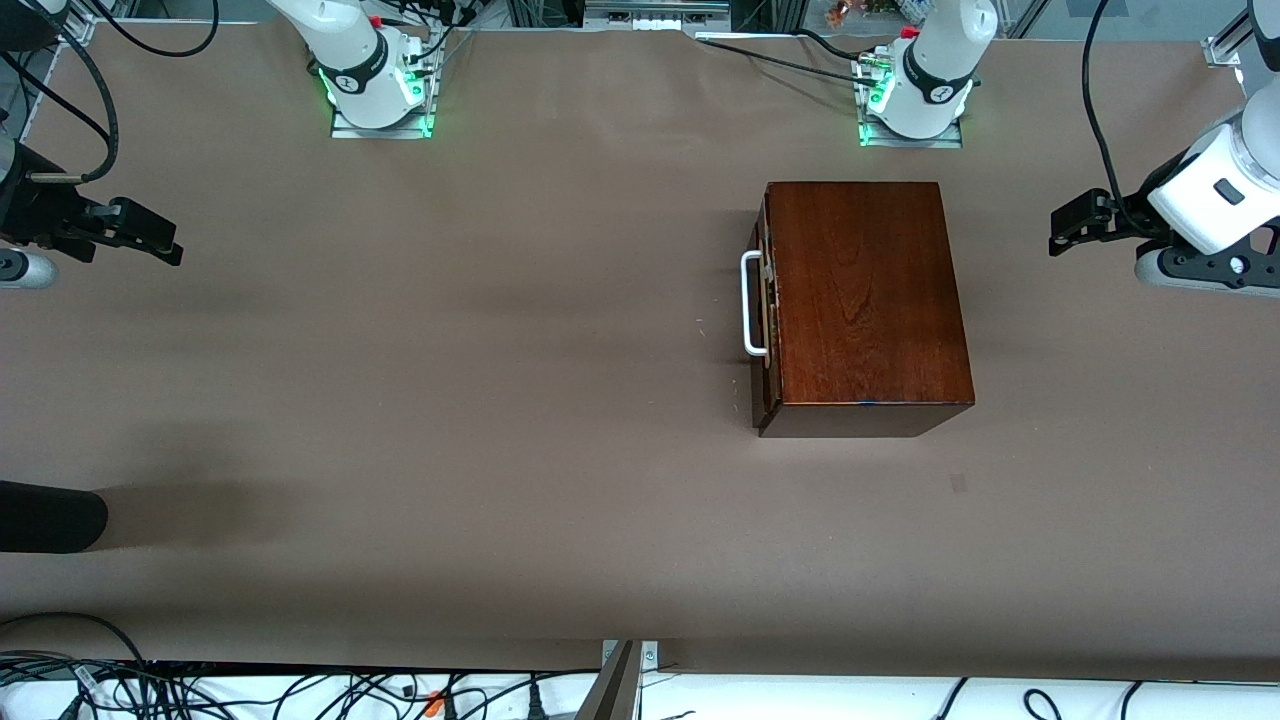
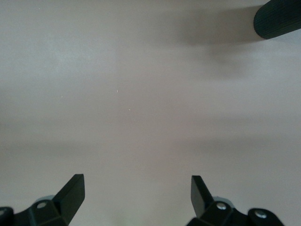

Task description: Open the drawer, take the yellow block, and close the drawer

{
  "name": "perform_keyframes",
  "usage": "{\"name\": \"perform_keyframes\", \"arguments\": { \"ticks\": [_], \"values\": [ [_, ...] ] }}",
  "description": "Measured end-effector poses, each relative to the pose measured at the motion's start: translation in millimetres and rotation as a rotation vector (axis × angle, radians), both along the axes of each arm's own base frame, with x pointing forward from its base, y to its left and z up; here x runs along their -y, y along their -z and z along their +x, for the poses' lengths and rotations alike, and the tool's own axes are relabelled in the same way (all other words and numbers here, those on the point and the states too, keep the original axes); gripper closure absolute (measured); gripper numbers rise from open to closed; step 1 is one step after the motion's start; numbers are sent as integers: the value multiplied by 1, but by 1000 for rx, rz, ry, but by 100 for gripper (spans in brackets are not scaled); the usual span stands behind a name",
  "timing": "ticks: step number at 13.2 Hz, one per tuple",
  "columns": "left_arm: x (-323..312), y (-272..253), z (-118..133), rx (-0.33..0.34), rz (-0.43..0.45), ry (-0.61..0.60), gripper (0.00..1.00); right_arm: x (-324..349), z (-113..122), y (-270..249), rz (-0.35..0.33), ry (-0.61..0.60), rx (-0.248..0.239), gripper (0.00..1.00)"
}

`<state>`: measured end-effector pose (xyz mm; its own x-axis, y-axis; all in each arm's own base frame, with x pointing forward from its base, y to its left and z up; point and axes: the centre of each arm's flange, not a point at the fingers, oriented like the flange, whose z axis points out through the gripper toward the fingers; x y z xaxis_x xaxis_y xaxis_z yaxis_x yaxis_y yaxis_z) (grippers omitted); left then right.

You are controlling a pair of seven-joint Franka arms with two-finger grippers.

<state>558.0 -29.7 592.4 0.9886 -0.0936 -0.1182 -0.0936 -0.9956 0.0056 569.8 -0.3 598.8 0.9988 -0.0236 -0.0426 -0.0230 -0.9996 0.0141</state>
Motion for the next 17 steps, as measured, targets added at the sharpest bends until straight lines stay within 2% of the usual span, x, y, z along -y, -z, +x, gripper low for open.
{"name": "perform_keyframes", "arguments": {
  "ticks": [13, 15, 17],
  "values": [
    [0, 5, -8, -64, 3, 1, 0, 0, 0, 0, 0, 0, 0, 0],
    [14, 8, -12, -95, 5, 27, 0, 0, 0, 0, 0, 0, 0, 0],
    [55, 17, -15, -126, 8, 98, 0, 0, 0, 0, 0, 0, 0, 0]
  ]
}}
